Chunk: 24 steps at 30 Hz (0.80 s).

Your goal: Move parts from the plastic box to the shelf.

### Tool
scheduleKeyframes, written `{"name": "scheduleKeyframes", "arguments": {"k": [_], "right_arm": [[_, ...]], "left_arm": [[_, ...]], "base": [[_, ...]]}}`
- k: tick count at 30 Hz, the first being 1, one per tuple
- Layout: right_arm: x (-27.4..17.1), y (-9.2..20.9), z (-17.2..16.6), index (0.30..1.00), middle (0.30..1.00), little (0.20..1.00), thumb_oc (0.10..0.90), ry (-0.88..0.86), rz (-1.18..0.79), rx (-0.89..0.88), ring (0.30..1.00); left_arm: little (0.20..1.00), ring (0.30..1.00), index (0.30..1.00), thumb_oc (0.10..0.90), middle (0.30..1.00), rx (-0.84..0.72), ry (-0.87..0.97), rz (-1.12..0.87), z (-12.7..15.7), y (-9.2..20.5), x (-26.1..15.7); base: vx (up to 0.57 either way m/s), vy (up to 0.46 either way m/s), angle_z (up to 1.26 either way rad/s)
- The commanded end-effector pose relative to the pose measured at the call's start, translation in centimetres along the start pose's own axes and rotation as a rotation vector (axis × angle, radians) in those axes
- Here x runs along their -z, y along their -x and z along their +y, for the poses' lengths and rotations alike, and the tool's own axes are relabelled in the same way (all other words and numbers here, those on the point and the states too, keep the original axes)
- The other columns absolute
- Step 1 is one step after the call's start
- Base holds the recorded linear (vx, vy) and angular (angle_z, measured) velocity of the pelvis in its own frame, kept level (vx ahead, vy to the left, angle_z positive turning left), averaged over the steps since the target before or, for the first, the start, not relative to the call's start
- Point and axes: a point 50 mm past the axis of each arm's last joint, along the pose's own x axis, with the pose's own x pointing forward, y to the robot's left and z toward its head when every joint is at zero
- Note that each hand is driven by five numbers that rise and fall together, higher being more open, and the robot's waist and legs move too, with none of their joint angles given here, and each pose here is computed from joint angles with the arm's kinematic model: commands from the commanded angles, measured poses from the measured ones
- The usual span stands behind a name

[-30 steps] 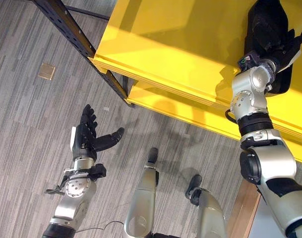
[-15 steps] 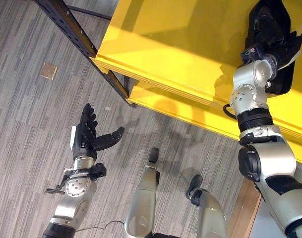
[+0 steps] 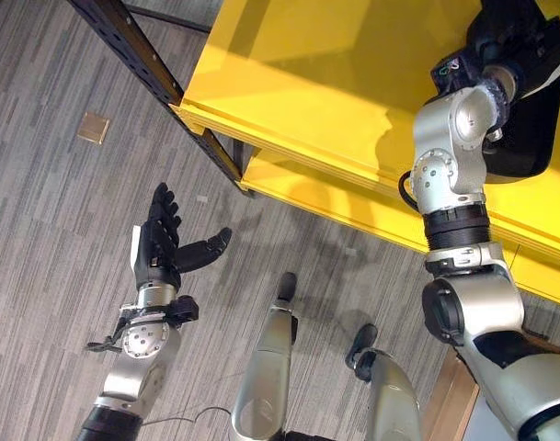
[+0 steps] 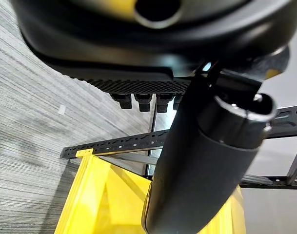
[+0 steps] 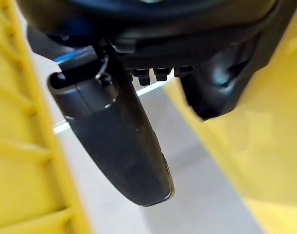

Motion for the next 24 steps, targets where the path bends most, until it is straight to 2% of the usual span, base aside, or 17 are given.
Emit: {"name": "scheduleKeyframes", "arguments": {"k": [1, 7, 12, 16, 17, 23, 24], "right_arm": [[-4.5, 0.1, 1.3, 1.000, 1.000, 1.000, 0.900, -0.028, -0.271, -0.096, 1.000], [-5.0, 1.4, 1.6, 1.000, 1.000, 1.000, 0.900, -0.088, -0.271, -0.156, 1.000], [-4.1, 2.8, 0.5, 1.000, 1.000, 1.000, 0.900, -0.035, -0.262, -0.294, 1.000], [-2.8, 3.9, -2.1, 1.000, 1.000, 1.000, 0.900, 0.065, -0.233, -0.414, 1.000], [-2.3, 4.3, -3.8, 1.000, 1.000, 1.000, 0.900, 0.128, -0.213, -0.467, 1.000], [-1.7, 5.6, -8.0, 1.000, 1.000, 1.000, 0.900, 0.303, -0.189, -0.592, 1.000], [-1.4, 6.7, -9.7, 1.000, 1.000, 1.000, 0.900, 0.322, -0.149, -0.636, 1.000]], "left_arm": [[1.000, 1.000, 1.000, 0.900, 1.000, 0.035, 0.011, -0.233, -0.8, 0.3, -4.0], [1.000, 1.000, 1.000, 0.900, 1.000, 0.031, 0.006, -0.226, -0.5, 0.4, -4.0], [1.000, 1.000, 1.000, 0.900, 1.000, 0.026, -0.020, -0.207, -0.1, 0.6, -3.6], [1.000, 1.000, 1.000, 0.900, 1.000, 0.027, -0.039, -0.187, 0.2, 0.9, -3.3], [1.000, 1.000, 1.000, 0.900, 1.000, 0.023, -0.051, -0.174, 0.5, 1.0, -3.2], [1.000, 1.000, 1.000, 0.900, 1.000, 0.012, -0.069, -0.139, 1.1, 1.6, -2.5], [1.000, 1.000, 1.000, 0.900, 1.000, 0.009, -0.071, -0.117, 1.2, 1.9, -2.0]], "base": [[-0.03, -0.006, -0.01], [-0.01, 0.001, -0.02], [0.00, 0.000, 0.00], [-0.02, -0.003, -0.02], [-0.03, -0.008, -0.06], [-0.02, -0.004, -0.20], [-0.01, -0.011, -0.26]]}}
